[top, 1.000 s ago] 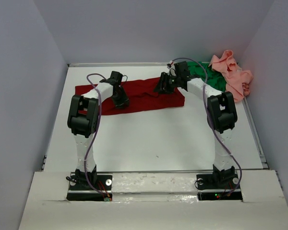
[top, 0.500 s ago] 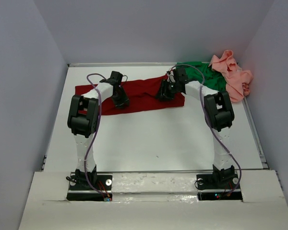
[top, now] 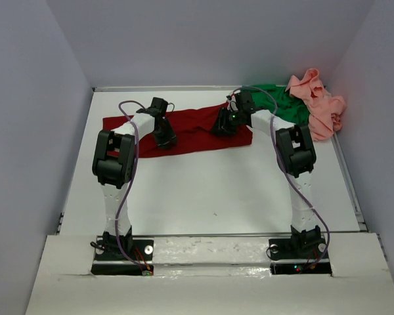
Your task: Fold and stack the t-shirts
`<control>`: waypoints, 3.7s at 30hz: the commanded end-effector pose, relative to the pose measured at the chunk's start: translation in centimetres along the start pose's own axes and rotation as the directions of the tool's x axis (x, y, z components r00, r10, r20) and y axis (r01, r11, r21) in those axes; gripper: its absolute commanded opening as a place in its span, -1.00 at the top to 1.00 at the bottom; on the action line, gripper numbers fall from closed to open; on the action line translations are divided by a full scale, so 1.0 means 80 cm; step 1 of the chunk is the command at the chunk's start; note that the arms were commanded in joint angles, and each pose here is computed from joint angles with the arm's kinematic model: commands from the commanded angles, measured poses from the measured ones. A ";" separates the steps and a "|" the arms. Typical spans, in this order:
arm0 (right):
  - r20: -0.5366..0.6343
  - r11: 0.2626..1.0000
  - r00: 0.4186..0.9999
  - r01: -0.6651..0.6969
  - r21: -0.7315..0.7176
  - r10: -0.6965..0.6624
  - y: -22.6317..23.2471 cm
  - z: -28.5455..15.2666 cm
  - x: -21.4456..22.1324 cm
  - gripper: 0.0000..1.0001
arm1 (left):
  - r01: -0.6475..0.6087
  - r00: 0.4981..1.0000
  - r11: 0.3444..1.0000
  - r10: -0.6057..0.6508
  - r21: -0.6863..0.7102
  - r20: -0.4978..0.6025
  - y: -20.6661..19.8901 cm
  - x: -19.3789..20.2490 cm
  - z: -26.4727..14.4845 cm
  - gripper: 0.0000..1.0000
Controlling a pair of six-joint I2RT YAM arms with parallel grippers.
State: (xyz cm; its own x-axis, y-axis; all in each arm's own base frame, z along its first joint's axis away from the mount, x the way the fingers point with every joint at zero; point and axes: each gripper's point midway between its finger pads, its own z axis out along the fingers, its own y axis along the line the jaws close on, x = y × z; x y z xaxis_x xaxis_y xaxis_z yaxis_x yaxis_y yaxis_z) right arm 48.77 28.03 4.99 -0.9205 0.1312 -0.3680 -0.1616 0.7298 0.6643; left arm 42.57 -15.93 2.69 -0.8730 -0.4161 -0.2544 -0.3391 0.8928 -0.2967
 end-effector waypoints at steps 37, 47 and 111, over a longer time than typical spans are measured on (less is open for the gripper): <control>0.220 0.934 0.975 0.096 -0.345 -0.019 0.072 0.055 -0.121 1.00 | -0.030 0.998 0.998 0.026 -0.062 -0.061 0.024 0.034 -0.011 0.03; 0.344 0.840 0.934 0.265 -0.474 -0.100 0.121 0.034 -0.152 0.17 | -0.033 0.997 0.997 0.028 -0.075 -0.065 0.028 0.041 -0.015 0.03; -0.043 0.967 0.996 0.088 0.238 -0.080 -0.049 -0.077 0.044 1.00 | -0.009 0.997 0.948 0.033 -0.317 0.071 0.182 -0.058 -0.065 0.02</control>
State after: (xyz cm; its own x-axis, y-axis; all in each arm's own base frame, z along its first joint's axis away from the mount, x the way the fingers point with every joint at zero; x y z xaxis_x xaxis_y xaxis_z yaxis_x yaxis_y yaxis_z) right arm 44.17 22.56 7.18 -0.9062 0.0562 -0.4191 -0.1790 0.8470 0.5005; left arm 39.48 -0.71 2.94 -0.8534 -0.4238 -0.3035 -0.4390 0.8983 -0.0200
